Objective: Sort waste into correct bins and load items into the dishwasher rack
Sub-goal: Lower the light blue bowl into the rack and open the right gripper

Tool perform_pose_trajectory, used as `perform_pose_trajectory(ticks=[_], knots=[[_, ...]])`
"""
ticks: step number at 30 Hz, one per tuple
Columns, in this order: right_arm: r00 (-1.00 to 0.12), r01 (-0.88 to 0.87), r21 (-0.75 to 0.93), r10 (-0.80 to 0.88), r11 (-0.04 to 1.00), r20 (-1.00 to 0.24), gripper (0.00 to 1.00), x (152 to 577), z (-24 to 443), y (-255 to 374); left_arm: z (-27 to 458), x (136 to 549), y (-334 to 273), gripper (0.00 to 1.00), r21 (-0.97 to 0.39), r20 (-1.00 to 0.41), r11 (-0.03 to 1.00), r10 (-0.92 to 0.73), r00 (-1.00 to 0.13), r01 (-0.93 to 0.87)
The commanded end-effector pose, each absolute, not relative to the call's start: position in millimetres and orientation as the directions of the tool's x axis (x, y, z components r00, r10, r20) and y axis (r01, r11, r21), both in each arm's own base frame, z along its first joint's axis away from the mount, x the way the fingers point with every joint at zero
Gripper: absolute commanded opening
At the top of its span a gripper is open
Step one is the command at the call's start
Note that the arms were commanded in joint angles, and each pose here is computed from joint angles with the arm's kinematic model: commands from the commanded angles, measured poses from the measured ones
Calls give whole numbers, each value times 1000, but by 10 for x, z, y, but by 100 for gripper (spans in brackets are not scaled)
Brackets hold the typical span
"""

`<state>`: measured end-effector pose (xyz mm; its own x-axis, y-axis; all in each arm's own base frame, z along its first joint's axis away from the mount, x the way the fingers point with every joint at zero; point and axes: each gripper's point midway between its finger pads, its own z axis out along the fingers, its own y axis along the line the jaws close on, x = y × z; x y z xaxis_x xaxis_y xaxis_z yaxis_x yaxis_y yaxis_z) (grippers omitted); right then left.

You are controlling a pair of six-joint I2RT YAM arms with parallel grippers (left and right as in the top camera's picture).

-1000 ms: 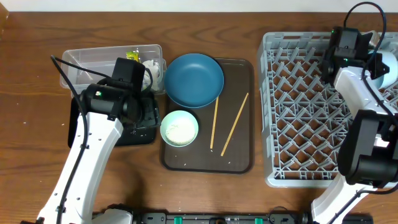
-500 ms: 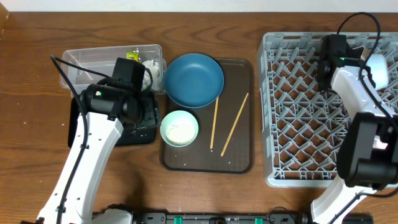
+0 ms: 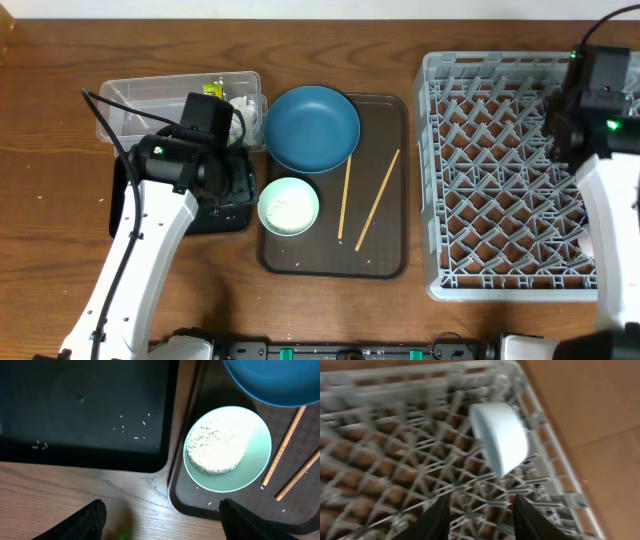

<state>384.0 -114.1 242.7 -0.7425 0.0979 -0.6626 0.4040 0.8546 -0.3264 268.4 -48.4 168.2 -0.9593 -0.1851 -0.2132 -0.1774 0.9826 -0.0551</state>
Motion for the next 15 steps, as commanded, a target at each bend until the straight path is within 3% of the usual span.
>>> perform_pose_trajectory(ticks=[1, 6, 10, 15], knots=[[-750, 328, -207, 121, 922, -650, 44, 3871, 2344, -881, 1704, 2680, -474, 76, -60, -218, 981, -192, -957, -183], [-804, 299, -212, 126, 930, -582, 43, 3758, 2182, -840, 1704, 2679, -474, 76, -60, -217, 981, -192, -957, -183], [-827, 317, -239, 144, 918, -544, 17, 3724, 2065, -912, 1704, 2680, -474, 76, -60, -218, 981, -192, -957, -183], [-843, 367, -212, 228, 905, -486, 1, 3649, 1867, -931, 1704, 2679, -474, 76, -60, -217, 981, -192, -957, -183]])
